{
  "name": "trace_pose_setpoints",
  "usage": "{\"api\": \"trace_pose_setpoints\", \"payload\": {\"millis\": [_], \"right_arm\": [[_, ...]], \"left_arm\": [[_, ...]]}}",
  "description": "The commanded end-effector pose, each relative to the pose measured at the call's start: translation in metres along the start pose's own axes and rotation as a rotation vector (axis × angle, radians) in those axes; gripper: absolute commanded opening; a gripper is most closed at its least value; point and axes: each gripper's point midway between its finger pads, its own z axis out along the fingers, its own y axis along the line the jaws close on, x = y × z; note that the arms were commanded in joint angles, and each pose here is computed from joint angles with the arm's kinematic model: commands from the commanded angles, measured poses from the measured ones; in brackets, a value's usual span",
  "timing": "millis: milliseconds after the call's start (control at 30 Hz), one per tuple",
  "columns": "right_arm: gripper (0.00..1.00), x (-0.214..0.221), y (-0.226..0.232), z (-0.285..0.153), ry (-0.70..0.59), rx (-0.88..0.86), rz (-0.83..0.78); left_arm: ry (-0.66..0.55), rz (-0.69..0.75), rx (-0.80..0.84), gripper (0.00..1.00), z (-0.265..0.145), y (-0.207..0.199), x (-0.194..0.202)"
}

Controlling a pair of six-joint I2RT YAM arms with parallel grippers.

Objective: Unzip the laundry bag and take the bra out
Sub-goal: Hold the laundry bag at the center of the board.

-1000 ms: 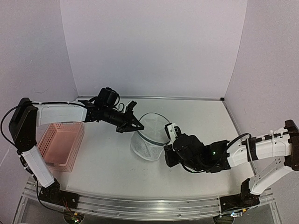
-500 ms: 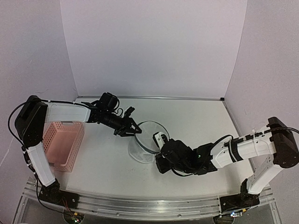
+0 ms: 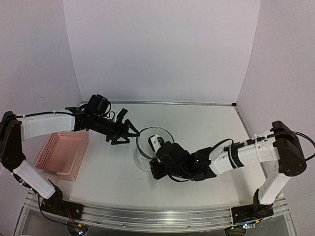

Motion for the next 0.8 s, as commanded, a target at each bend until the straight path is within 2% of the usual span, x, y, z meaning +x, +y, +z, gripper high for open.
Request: {"api": "trace_pose_setpoints", "payload": {"millis": [0, 167, 333, 467, 767], "right_arm": [[0.00, -0.032, 0.028, 0.004, -0.057, -0.063, 0.058], [0.00, -0.043, 0.037, 0.011, -0.064, -0.064, 0.069], [0.00, -0.048, 0.043, 0.010, -0.069, -0.080, 0.069], [0.00, -0.051, 0.047, 0.005, -0.080, -0.092, 0.052], [0.00, -0.043, 0.050, -0.002, -0.078, -0.091, 0.025]], "left_arm": [[-0.040, -0.008, 0.032, 0.80, -0.023, -0.018, 0.011], [-0.030, -0.044, 0.101, 0.81, -0.022, -0.032, 0.033], [-0.045, -0.109, 0.149, 0.82, -0.016, -0.031, 0.040], [-0.010, -0.139, 0.169, 0.82, 0.000, -0.029, 0.047], [0.024, -0.133, 0.207, 0.79, 0.027, -0.036, 0.034]]}}
